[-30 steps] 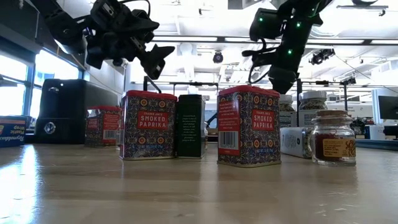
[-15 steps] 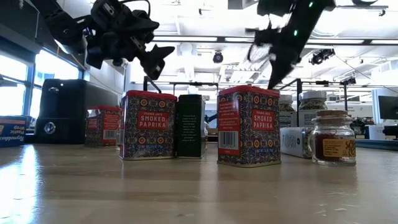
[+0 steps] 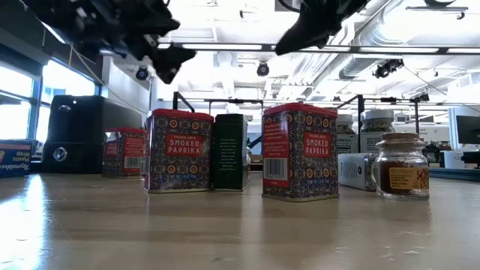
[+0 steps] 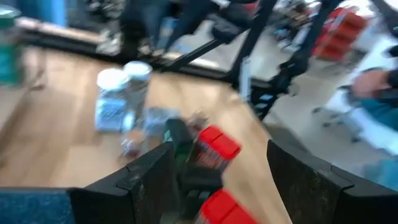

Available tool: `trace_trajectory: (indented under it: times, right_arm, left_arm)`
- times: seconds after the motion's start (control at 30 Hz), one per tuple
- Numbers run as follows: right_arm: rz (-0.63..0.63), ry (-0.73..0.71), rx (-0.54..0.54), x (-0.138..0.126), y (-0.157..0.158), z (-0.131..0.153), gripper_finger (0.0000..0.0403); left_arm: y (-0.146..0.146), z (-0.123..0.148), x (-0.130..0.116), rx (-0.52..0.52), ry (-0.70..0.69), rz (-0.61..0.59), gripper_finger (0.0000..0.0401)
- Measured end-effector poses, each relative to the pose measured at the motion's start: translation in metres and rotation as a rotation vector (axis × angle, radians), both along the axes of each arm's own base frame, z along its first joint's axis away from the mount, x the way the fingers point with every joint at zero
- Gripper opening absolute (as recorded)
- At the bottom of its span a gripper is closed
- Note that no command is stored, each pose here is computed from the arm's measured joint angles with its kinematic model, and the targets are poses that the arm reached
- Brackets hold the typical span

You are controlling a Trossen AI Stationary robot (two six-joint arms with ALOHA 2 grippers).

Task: Shelf spices
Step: Put the right black seasoning can on the shelf

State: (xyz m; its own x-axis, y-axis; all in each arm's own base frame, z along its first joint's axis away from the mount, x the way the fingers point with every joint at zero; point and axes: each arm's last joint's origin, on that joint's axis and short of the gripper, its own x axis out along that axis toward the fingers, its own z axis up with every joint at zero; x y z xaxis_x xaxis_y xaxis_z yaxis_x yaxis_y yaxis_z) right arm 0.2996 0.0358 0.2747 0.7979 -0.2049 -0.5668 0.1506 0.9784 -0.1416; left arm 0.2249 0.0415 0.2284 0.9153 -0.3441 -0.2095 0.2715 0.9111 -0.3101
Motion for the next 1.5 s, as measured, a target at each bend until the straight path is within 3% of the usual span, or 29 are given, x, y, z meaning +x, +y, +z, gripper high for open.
trace_trajectory:
  times: [0.2,0.4,0.57,0.7,1.07,1.2,1.4,1.5]
  right_arm:
    - [0.108,0.036,0.070,0.005,0.012,-0.010,0.0053]
    - [0.159,0.119,0.214,0.002,0.015,-0.017,0.0148]
    - [0.154,0.223,0.238,0.006,0.018,-0.036,0.0241]
    - [0.144,0.307,0.229,0.014,0.020,-0.058,0.0272]
    - [0.159,0.396,0.216,0.020,0.033,-0.083,0.0259]
    - [0.116,0.407,0.180,0.018,0.033,-0.086,0.0218]
    - [0.080,0.409,0.188,0.019,0.031,-0.082,0.0124]
    - [0.064,0.396,0.201,0.026,0.029,-0.066,0.0114]
  left_arm:
    - [-0.008,0.008,-0.029,0.084,0.108,0.146,0.0255]
    - [-0.011,0.017,-0.043,0.106,0.103,0.191,0.0255]
    - [-0.011,0.017,-0.044,0.129,0.100,0.207,0.0255]
    - [-0.010,0.015,-0.043,0.136,0.117,0.213,0.0255]
    - [-0.010,0.014,-0.043,0.144,0.126,0.211,0.0255]
    - [-0.010,0.014,-0.043,0.145,0.127,0.214,0.0255]
    - [-0.010,0.014,-0.043,0.145,0.128,0.214,0.0255]
    - [-0.010,0.014,-0.043,0.145,0.127,0.214,0.0255]
